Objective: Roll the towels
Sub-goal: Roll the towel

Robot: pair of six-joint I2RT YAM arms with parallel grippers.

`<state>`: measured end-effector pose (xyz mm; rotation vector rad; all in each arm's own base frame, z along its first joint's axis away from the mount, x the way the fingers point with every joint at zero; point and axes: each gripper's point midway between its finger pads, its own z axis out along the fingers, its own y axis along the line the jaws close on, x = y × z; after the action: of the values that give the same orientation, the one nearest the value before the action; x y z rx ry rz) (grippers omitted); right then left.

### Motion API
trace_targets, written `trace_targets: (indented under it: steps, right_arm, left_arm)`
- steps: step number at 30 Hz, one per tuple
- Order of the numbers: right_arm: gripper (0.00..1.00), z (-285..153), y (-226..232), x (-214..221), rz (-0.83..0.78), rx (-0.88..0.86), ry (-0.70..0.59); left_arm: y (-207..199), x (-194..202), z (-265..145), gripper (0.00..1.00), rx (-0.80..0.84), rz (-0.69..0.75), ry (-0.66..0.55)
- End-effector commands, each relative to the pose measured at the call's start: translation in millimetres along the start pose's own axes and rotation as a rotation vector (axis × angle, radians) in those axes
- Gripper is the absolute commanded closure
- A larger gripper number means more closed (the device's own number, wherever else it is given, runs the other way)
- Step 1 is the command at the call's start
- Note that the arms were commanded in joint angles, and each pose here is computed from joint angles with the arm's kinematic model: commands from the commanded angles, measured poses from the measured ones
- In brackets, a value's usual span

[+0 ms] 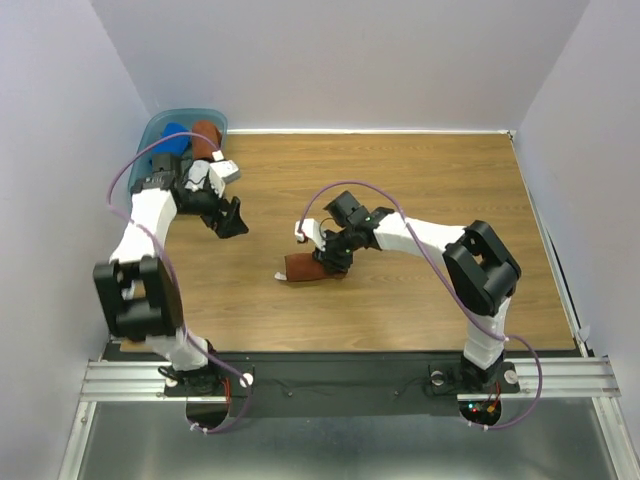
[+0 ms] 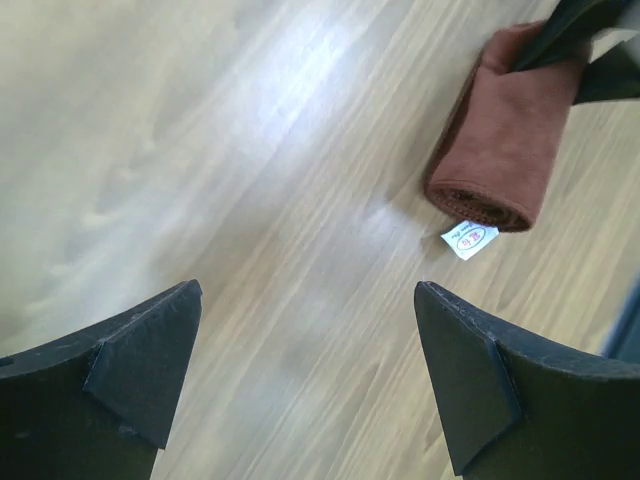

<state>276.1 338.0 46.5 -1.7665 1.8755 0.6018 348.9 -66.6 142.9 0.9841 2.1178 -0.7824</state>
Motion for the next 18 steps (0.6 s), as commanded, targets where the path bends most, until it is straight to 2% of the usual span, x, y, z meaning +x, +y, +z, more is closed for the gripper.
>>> trace_targets:
  steps: [1, 4, 5, 8, 9, 11, 12, 18]
  right_arm:
    - [0.99, 17.0, 49.0, 56.7, 0.257, -0.302, 0.157]
    - [0.99, 21.1, 45.5, 60.1, 0.325, -0.354, 0.147]
    - [0.99, 19.4, 42.5, 55.5, 0.335, -0.364, 0.142]
    - [0.99, 18.6, 38.7, 55.4, 0.366, -0.395, 0.131]
    - [0.99, 18.8, 38.3, 55.4, 0.377, -0.408, 0.132]
    - [0.99, 18.1, 38.4, 56.3, 0.385, -0.424, 0.133]
    - [0.99, 17.5, 38.5, 57.0, 0.394, -0.433, 0.138]
    - [0.99, 21.1, 45.9, 57.9, 0.431, -0.51, 0.147]
  left_arm:
    - [-30.8, -29.1, -18.6, 0.01, -0.153, 0.255, -0.035]
    - [-54.6, -14.6, -20.4, 0.01, -0.202, 0.433, -0.002]
    - [-73.4, -7.3, -10.2, 0.01, -0.205, 0.531, 0.016]
    - [-87.0, 1.0, 1.0, 0.01, -0.257, 0.694, 0.041]
    - [-107.1, 9.1, 14.4, 0.01, -0.218, 0.755, 0.046]
    - [-110.5, 10.5, 22.0, 0.01, -0.252, 0.825, 0.068]
    - [-126.8, 14.2, 34.7, 0.01, -0.208, 0.877, 0.069]
    - [-162.5, 2.4, 76.0, 0.06, -0.155, 1.038, 0.039]
